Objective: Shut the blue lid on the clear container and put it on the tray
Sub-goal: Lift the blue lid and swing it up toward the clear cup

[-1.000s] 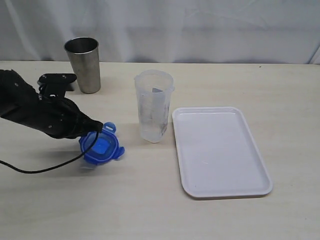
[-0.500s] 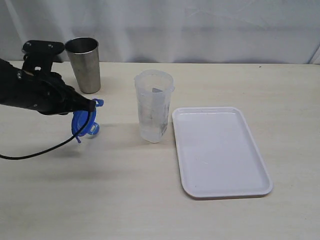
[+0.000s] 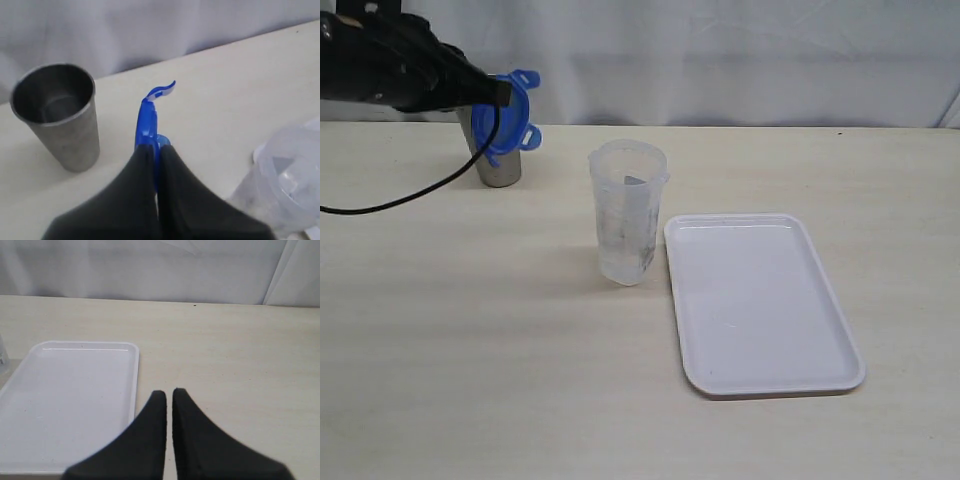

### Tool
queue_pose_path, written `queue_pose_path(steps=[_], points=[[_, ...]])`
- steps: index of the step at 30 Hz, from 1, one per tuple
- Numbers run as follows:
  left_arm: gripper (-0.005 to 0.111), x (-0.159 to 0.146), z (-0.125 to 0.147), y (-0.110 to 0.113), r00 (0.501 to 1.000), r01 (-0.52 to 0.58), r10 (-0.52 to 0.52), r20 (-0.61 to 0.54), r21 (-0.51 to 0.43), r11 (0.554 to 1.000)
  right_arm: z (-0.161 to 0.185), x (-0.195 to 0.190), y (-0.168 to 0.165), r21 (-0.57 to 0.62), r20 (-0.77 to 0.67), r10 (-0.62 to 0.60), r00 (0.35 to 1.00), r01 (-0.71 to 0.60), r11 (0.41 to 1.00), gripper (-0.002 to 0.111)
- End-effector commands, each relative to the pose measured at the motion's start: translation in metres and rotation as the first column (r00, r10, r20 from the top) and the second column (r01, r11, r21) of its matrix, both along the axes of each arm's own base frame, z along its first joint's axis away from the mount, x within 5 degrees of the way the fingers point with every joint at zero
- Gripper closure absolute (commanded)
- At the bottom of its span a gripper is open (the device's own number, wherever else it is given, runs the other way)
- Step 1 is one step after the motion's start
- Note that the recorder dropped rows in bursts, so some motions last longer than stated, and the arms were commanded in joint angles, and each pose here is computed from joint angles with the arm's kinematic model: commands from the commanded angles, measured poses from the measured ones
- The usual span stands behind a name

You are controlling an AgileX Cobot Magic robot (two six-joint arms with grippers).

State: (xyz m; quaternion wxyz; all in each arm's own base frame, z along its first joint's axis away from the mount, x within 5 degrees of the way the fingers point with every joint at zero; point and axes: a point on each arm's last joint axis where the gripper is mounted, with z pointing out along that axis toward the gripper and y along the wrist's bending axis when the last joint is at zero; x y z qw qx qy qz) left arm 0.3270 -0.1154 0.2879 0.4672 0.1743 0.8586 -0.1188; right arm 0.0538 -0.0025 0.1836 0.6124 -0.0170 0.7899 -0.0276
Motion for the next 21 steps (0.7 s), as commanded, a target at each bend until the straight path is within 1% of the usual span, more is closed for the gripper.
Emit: queue_pose_path(steps=[1,3,5,6,7,9,11,13,14,16,17,18,19,21], points=[[0.107,0.006,0.022,-0.002,0.992,-0.008,0.007,0.124,0.006,1.0,-0.001,0.0,0.0,0.002,-0.002,0.0,1.0,0.0,1.0,0.104],[0.107,0.007,0.025,-0.005,0.983,0.004,-0.012,0.185,0.045,0.999,-0.001,0.0,0.0,0.002,-0.002,0.0,1.0,0.0,1.0,0.104],[0.107,0.006,0.029,-0.013,0.967,0.021,-0.042,0.253,0.086,0.996,-0.001,0.0,0.0,0.002,-0.002,0.0,1.0,0.0,1.0,0.104],[0.107,0.005,0.031,-0.018,0.957,0.024,-0.051,0.286,0.096,0.995,-0.001,0.0,0.0,0.002,-0.002,0.0,1.0,0.0,1.0,0.104],[0.107,0.005,0.032,-0.03,0.934,0.033,-0.075,0.349,0.125,0.992,-0.001,0.0,0.0,0.002,-0.002,0.0,1.0,0.0,1.0,0.104],[0.107,0.006,0.03,-0.041,0.914,0.043,-0.105,0.392,0.163,0.986,-0.001,0.0,0.0,0.002,-0.002,0.0,1.0,0.0,1.0,0.104],[0.107,0.009,0.024,-0.053,0.899,0.068,-0.156,0.409,0.221,0.973,-0.001,0.0,0.0,0.002,-0.002,0.0,1.0,0.0,1.0,0.104],[0.107,0.013,0.017,-0.065,0.885,0.097,-0.212,0.414,0.282,0.954,-0.001,0.0,0.0,0.002,-0.002,0.0,1.0,0.0,1.0,0.104],[0.107,0.017,0.01,-0.077,0.872,0.122,-0.257,0.416,0.326,0.938,-0.001,0.0,0.0,0.002,-0.002,0.0,1.0,0.0,1.0,0.104],[0.107,0.021,0.007,-0.091,0.847,0.147,-0.311,0.431,0.372,0.916,-0.001,0.0,0.0,0.002,-0.002,0.0,1.0,0.0,1.0,0.104],[0.107,0.022,0.007,-0.095,0.836,0.146,-0.32,0.446,0.383,0.912,-0.001,0.0,0.0,0.002,-0.002,0.0,1.0,0.0,1.0,0.104],[0.107,0.024,0.006,-0.101,0.808,0.149,-0.355,0.47,0.421,0.895,-0.001,0.0,0.0,0.002,-0.002,0.0,1.0,0.0,1.0,0.104],[0.107,0.024,0.004,-0.104,0.797,0.158,-0.381,0.47,0.445,0.881,-0.001,0.0,0.0,0.002,-0.002,0.0,1.0,0.0,1.0,0.104],[0.107,0.025,-0.004,-0.112,0.762,0.191,-0.463,0.453,0.526,0.829,-0.001,0.0,0.0,0.002,-0.002,0.0,1.0,0.0,1.0,0.104]])
